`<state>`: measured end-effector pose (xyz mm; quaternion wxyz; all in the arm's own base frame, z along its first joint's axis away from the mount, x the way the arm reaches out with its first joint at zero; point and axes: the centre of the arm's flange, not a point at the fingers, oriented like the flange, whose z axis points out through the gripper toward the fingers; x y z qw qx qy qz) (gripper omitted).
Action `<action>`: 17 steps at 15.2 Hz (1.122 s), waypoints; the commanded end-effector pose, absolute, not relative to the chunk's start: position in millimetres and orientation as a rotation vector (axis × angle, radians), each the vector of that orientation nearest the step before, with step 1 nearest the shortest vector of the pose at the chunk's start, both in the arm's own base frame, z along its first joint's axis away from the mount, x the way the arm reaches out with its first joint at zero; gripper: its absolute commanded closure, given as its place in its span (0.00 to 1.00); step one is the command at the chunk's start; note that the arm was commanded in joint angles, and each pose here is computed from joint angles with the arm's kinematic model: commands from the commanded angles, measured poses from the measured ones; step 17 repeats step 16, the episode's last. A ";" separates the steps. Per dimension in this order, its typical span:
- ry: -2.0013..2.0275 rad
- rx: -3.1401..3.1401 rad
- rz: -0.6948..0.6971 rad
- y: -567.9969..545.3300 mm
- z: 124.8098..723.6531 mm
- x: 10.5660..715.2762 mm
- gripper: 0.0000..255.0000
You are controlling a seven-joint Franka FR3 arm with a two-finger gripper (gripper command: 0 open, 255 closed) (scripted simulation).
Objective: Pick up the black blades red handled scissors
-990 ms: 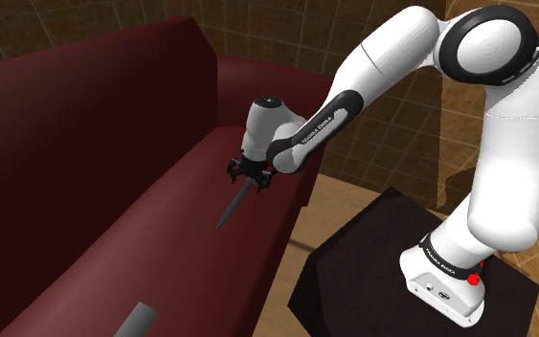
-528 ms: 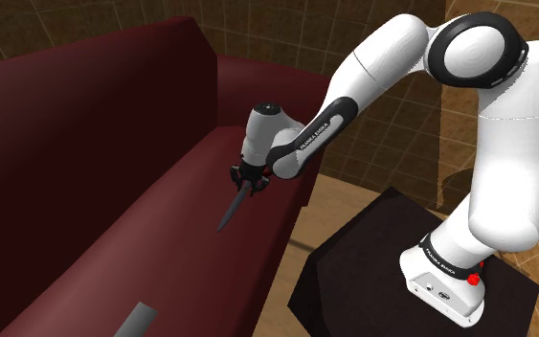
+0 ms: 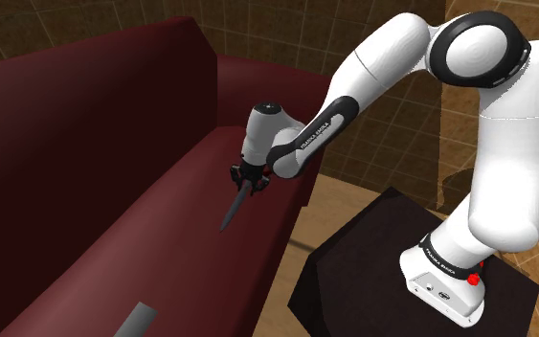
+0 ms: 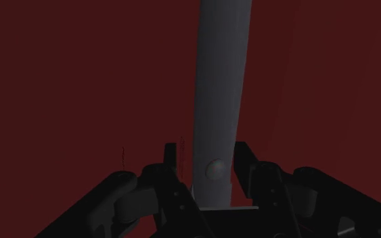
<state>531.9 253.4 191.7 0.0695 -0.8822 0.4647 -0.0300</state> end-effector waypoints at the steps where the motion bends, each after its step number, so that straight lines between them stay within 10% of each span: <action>1: 1.399 -2.655 -0.091 253.4 199.7 532.4 1.00; 17: 1.399 -2.655 -0.091 253.4 269.1 532.4 1.00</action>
